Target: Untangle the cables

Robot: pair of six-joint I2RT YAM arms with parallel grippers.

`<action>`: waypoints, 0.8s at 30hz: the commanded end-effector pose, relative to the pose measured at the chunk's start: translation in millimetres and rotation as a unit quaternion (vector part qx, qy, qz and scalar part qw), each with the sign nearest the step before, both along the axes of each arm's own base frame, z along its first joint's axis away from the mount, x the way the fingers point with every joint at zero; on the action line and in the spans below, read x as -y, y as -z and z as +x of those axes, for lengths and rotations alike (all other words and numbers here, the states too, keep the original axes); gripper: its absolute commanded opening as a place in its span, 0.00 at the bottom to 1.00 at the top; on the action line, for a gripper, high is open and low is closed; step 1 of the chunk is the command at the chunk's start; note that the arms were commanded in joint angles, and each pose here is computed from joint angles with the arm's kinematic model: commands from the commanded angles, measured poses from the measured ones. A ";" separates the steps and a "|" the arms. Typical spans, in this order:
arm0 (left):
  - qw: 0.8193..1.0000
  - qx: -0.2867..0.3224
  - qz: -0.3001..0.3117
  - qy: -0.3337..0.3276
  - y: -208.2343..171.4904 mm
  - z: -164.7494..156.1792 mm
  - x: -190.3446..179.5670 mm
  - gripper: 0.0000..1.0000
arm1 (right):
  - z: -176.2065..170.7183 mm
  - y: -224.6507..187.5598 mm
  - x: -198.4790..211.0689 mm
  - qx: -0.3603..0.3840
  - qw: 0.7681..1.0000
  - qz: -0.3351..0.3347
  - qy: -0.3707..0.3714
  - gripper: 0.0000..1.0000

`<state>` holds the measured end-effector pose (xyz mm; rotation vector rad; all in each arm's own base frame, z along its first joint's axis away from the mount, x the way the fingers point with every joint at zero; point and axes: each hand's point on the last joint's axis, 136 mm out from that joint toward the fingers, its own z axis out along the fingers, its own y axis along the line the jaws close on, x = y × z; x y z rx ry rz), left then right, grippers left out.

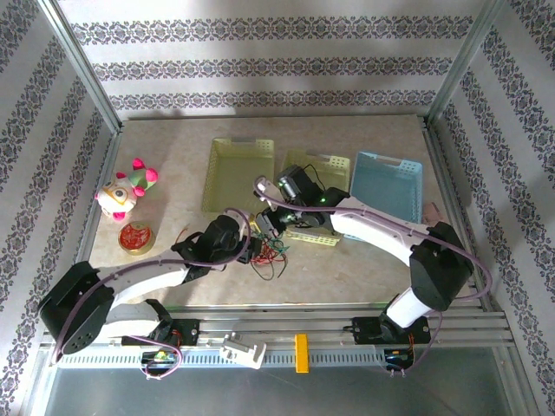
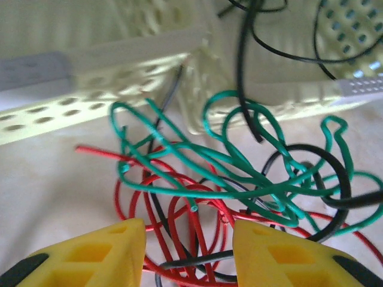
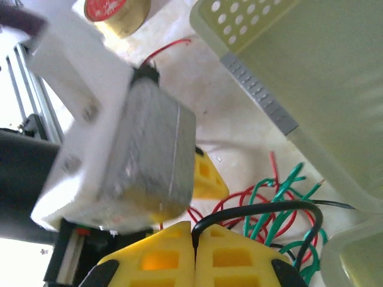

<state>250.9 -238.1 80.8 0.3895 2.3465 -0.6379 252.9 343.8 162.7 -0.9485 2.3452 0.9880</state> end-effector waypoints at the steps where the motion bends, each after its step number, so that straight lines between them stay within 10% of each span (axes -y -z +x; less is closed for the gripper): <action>1: 0.997 -0.001 -0.018 0.071 -2.2 -6.9 27.1 0.43 | 2.8 -11.4 0.8 -0.026 0.998 0.051 0.007 0.00; 24: 0.997 -0.020 0.060 -0.037 57.5 14.5 -4.8 0.01 | -6.8 -149.4 44.2 0.023 0.967 0.254 0.025 0.00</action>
